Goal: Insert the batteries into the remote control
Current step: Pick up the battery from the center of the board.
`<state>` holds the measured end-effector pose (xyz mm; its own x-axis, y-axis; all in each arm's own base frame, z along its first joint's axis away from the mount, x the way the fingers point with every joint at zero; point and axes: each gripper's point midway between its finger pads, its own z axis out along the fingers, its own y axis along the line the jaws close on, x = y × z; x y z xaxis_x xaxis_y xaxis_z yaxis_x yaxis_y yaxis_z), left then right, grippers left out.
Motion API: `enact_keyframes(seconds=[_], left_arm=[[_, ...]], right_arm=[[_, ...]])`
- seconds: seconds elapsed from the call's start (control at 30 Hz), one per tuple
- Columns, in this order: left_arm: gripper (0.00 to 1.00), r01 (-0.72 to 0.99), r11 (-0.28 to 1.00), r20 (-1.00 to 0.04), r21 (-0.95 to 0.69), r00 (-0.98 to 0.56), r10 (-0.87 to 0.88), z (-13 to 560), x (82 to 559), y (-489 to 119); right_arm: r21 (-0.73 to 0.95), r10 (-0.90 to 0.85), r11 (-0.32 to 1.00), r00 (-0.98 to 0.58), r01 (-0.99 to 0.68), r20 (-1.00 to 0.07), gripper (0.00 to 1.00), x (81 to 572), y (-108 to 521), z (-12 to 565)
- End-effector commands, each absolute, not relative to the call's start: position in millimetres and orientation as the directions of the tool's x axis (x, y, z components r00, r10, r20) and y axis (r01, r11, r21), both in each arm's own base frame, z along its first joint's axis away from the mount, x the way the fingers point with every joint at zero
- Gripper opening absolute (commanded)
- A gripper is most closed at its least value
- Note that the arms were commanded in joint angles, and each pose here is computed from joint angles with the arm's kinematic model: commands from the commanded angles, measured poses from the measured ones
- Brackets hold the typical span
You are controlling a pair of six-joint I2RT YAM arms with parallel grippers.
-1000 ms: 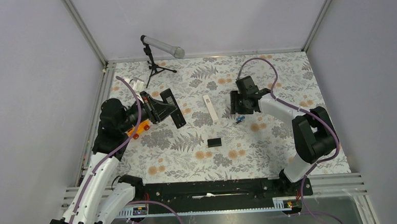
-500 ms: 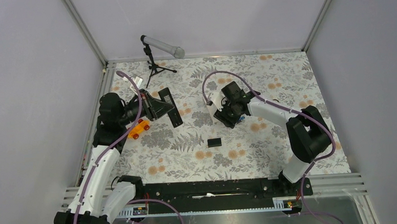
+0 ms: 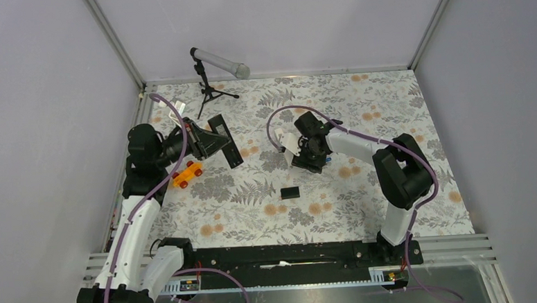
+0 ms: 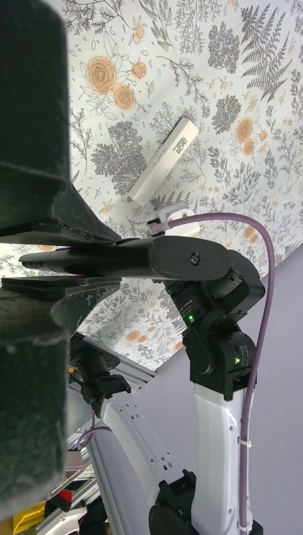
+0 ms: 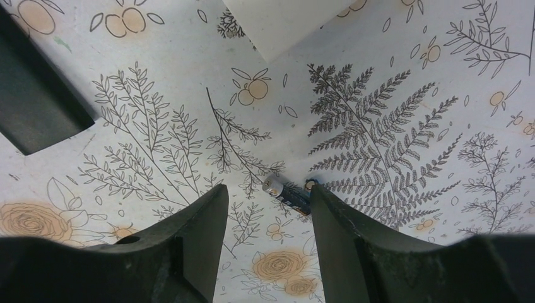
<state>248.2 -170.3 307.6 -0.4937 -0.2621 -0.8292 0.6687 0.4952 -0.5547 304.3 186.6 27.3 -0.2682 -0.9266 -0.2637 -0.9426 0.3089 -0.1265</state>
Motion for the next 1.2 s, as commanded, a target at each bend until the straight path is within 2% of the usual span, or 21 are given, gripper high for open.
enact_keyframes(seconds=[0.0, 0.33, 0.73, 1.03, 1.17], left_arm=[[0.0, 0.738, 0.466, -0.872, -0.489, -0.409, -0.267, 335.7, 247.5, -171.0], [0.0, 0.737, 0.458, -0.867, -0.497, -0.415, -0.274, 337.4, 248.2, -170.4], [0.0, 0.738, 0.453, -0.866, -0.501, -0.416, -0.279, 338.1, 249.1, -170.1], [0.0, 0.737, 0.452, -0.865, -0.502, -0.416, -0.282, 337.3, 249.0, -169.9], [0.0, 0.732, 0.46, -0.864, -0.502, -0.413, -0.286, 337.0, 249.6, -168.4]], right_arm=[[-0.155, -0.952, 0.248, -0.21, -0.956, -0.224, 0.57, 310.2, 184.7, 33.3], [-0.095, -0.952, 0.245, -0.221, -0.965, -0.214, 0.54, 305.2, 183.1, 17.6], [-0.144, -0.95, 0.276, -0.247, -0.95, -0.19, 0.5, 314.8, 159.5, 13.8], [-0.129, -0.946, 0.282, -0.253, -0.951, -0.203, 0.22, 311.5, 161.7, 7.8], [-0.123, -0.941, 0.293, -0.263, -0.948, -0.214, 0.16, 309.7, 162.9, 6.5]])
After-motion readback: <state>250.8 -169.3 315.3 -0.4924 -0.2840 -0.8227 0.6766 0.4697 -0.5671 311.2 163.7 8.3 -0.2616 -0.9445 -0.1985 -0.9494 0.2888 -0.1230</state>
